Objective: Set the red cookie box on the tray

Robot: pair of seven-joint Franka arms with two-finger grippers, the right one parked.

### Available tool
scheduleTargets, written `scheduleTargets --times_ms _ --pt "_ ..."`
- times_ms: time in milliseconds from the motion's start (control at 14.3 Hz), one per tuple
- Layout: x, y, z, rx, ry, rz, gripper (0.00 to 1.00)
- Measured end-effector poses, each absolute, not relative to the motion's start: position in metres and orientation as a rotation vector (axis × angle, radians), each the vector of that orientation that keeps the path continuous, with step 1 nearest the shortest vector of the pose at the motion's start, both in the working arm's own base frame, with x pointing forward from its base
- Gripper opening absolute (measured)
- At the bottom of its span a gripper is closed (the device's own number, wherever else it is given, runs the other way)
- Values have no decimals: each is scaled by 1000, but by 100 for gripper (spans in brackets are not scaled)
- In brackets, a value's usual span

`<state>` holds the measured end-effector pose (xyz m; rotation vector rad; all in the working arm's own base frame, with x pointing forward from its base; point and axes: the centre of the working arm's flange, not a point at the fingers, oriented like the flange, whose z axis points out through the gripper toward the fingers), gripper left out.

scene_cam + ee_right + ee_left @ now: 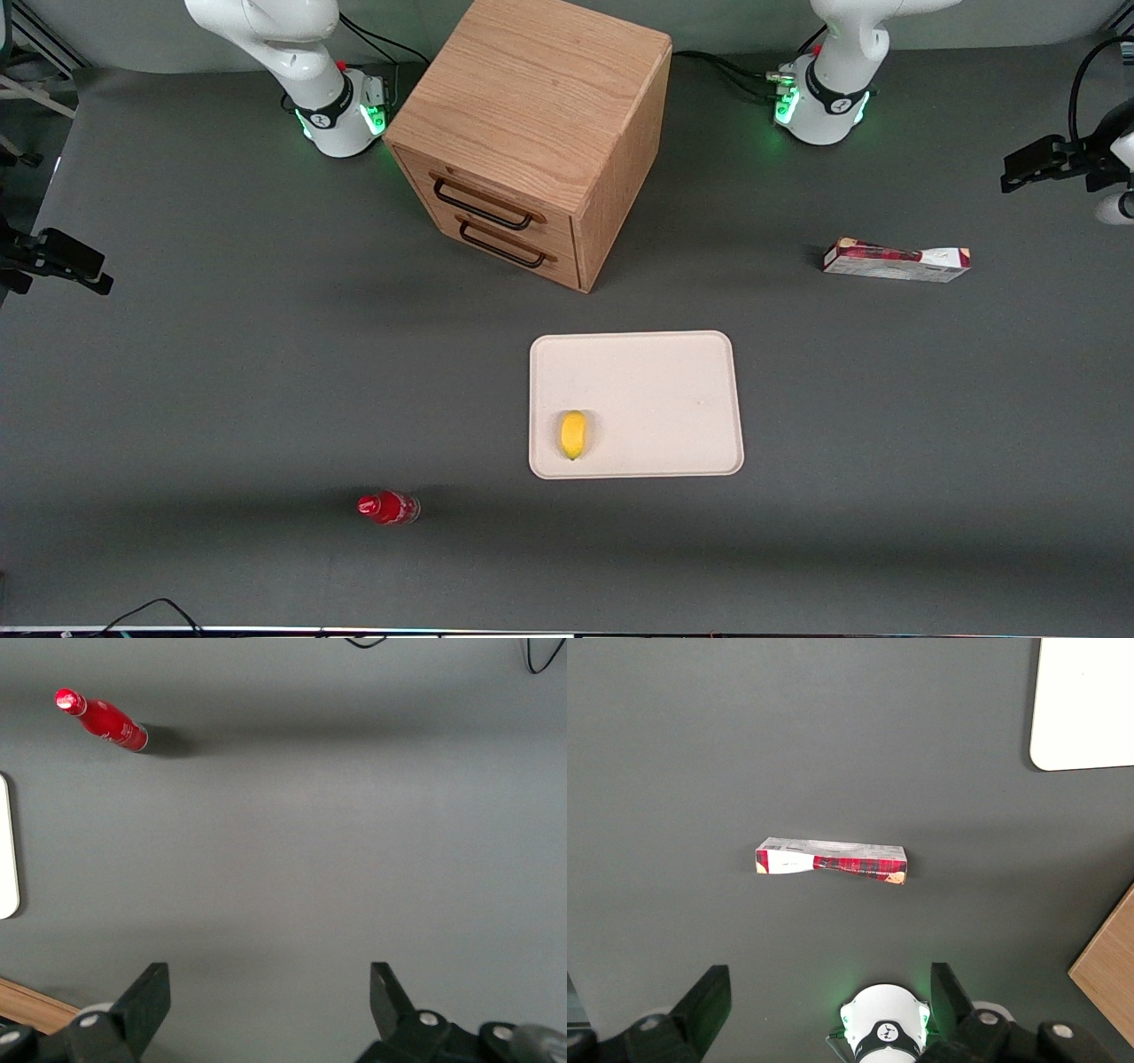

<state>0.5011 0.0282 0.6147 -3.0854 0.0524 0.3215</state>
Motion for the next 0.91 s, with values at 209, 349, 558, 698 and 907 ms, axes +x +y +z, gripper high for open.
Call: scheduleTargets --times_ms 209,349,558,698,907 --pt "502 30 613 -3081 62 328 100" --pt "502 32 613 -3076 56 331 100" --pt "499 38 602 -3044 -145 423 100" --pt "500 51 588 -2980 -444 498 100" --pt "506 77 544 -2785 -932 601 100"
